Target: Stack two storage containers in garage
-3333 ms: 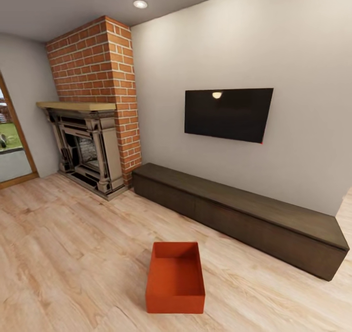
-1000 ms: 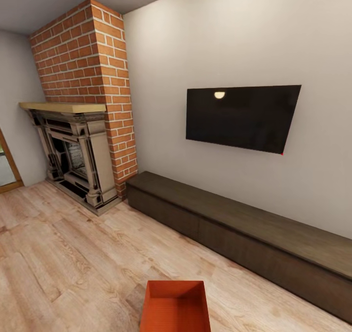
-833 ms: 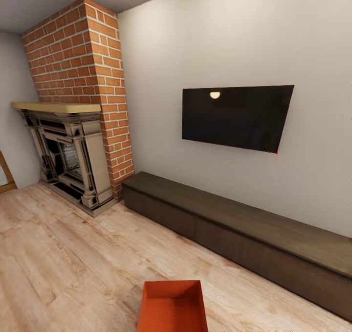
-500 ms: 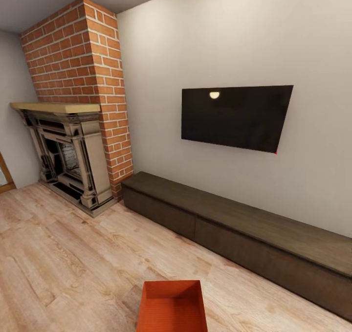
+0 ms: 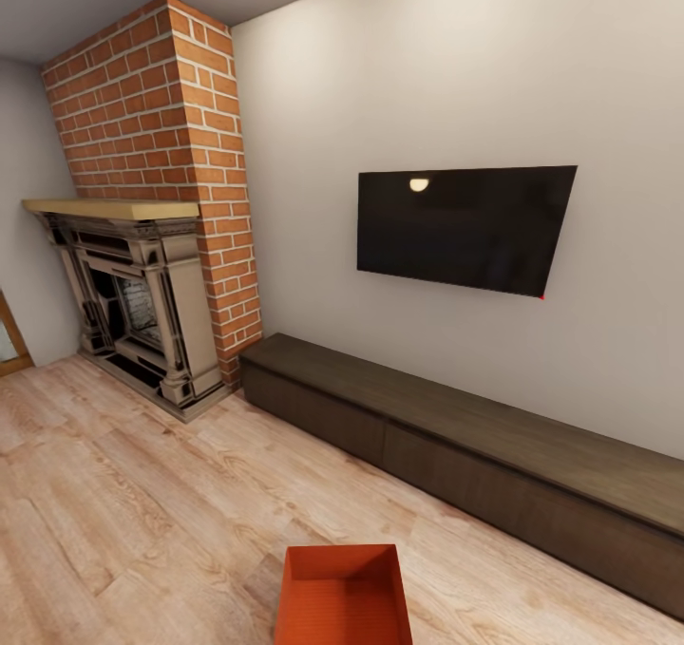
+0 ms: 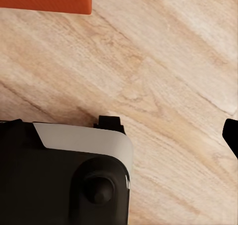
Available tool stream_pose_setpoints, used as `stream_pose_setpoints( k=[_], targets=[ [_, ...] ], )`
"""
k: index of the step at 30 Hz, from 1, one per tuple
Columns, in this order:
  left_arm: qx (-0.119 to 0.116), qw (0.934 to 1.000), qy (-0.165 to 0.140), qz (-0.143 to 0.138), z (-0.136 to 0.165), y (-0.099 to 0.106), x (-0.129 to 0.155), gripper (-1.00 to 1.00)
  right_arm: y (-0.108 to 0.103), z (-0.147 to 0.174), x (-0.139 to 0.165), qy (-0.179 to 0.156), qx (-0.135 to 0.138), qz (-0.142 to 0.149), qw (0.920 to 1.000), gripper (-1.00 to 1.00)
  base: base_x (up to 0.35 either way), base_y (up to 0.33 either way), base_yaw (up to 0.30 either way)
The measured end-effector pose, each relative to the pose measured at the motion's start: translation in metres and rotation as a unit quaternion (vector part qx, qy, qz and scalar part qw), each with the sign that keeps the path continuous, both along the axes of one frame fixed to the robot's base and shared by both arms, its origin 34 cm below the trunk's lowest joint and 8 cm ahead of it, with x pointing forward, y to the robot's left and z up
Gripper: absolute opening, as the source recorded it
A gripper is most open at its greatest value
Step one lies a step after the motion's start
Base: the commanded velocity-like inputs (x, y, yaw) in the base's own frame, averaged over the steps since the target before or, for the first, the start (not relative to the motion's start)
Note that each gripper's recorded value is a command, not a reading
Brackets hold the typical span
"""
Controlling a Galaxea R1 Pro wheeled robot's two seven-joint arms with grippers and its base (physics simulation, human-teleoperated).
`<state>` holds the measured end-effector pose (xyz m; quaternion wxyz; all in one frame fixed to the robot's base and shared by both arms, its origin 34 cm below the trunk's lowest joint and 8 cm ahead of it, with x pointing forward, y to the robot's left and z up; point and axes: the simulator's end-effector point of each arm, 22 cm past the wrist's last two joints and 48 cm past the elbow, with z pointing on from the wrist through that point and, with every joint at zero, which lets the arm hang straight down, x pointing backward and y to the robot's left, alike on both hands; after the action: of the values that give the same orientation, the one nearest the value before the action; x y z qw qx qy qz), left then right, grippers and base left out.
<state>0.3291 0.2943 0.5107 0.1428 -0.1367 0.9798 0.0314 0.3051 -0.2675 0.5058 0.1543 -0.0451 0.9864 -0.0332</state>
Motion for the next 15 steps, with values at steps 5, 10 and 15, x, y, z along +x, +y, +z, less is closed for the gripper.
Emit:
stream_pose_setpoints(
  k=[5,10,15],
  targets=[
    [0.000,1.0000,0.000,0.000,0.0000,0.0000,0.0000,1.00,0.0000,0.0000,0.0000,0.000,0.000,0.001,1.0000,1.00,0.000,0.000,0.000],
    [0.000,1.0000,0.000,0.000,0.0001,0.0000,0.0004,1.00,0.0025,-0.0006,-0.0016,0.004,0.002,-0.001,1.0000,1.00,0.000,0.000,0.000],
    [0.000,1.0000,0.002,0.000,-0.0007,0.0000,-0.0013,1.00,0.0021,-0.0010,-0.0025,0.005,0.002,0.002,1.0000,1.00,0.000,0.000,0.000]
  ],
)
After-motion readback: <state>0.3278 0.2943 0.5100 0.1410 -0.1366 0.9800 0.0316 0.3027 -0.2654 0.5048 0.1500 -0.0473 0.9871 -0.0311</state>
